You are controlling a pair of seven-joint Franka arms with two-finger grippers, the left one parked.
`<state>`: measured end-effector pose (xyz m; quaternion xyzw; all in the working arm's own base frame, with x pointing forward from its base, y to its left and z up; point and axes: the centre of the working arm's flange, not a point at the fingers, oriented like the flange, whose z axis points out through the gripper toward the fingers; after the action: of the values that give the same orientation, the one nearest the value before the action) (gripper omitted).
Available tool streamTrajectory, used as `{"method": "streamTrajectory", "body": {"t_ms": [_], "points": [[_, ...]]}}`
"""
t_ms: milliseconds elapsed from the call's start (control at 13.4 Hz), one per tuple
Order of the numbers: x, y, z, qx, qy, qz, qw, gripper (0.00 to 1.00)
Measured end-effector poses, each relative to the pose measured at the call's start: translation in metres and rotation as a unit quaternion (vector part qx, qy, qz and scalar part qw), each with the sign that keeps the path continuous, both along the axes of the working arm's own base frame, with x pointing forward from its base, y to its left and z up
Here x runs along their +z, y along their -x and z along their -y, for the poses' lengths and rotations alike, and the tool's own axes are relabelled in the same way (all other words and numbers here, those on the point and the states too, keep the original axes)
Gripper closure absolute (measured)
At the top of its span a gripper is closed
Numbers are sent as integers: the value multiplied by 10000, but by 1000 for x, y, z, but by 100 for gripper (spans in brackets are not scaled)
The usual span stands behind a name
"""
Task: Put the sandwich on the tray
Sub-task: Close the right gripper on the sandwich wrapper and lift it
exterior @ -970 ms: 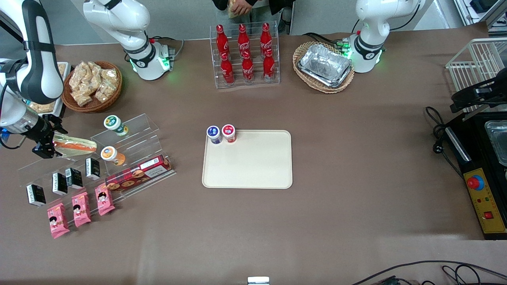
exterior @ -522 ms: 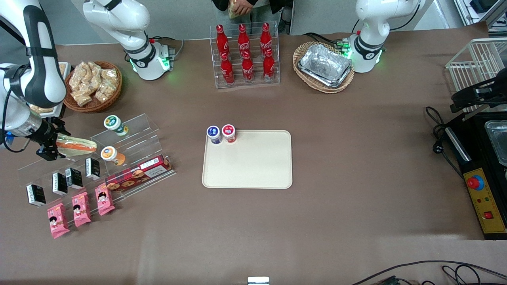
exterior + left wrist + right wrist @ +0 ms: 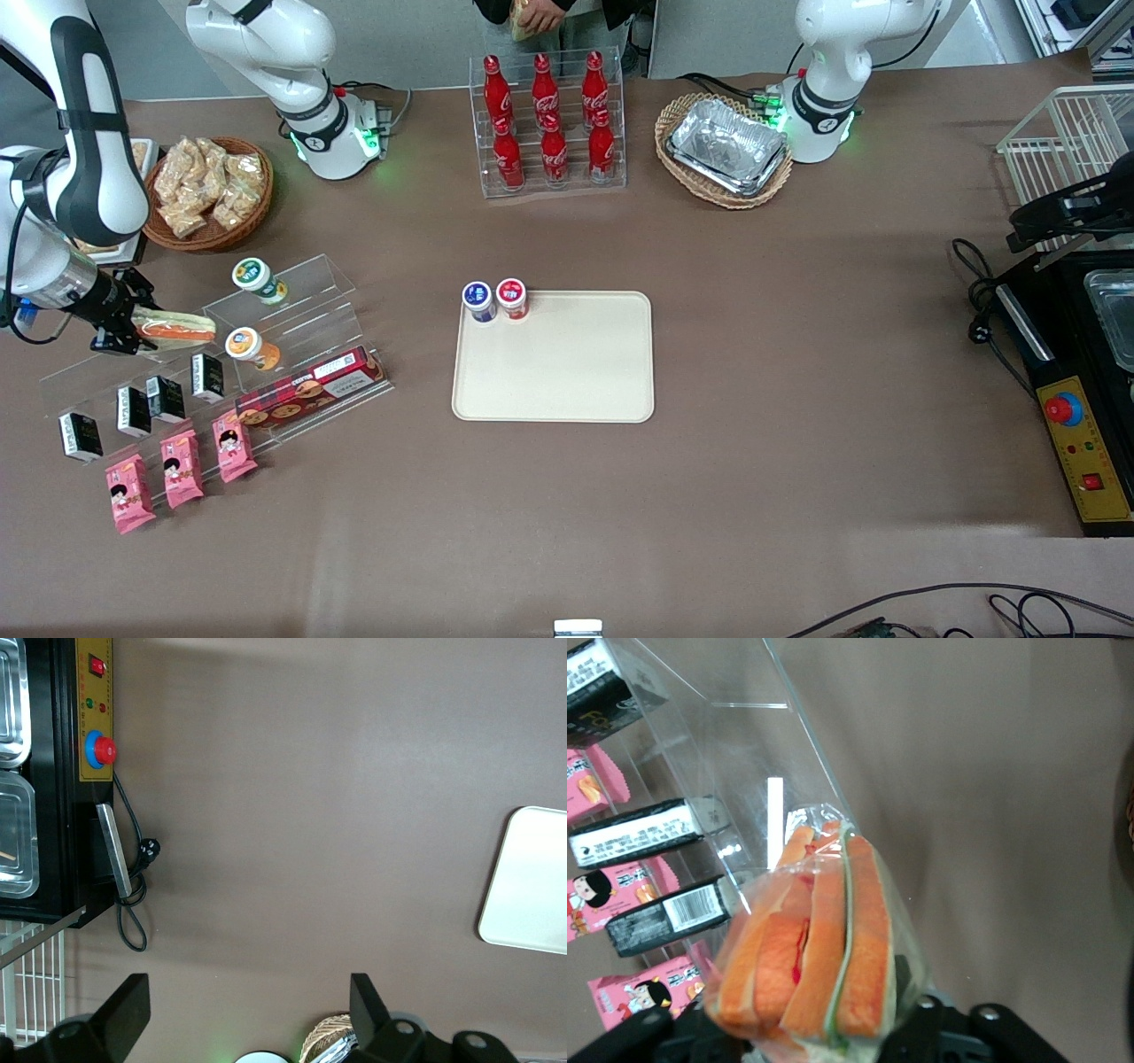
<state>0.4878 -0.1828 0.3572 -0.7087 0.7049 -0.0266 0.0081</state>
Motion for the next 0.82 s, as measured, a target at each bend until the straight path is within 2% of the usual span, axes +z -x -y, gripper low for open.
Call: {"method": "streamTrajectory", "body": {"t_ms": [75, 448, 672, 746, 821], "points": [[0, 0, 0, -6, -6, 4, 10000, 48], [2, -1, -1, 6, -4, 24, 10000, 51], [11, -5, 0, 93, 27, 105, 9999, 52], [18, -7, 1, 150, 36, 124, 9998, 53], [26, -9, 2, 222, 35, 119, 9997, 59]]}}
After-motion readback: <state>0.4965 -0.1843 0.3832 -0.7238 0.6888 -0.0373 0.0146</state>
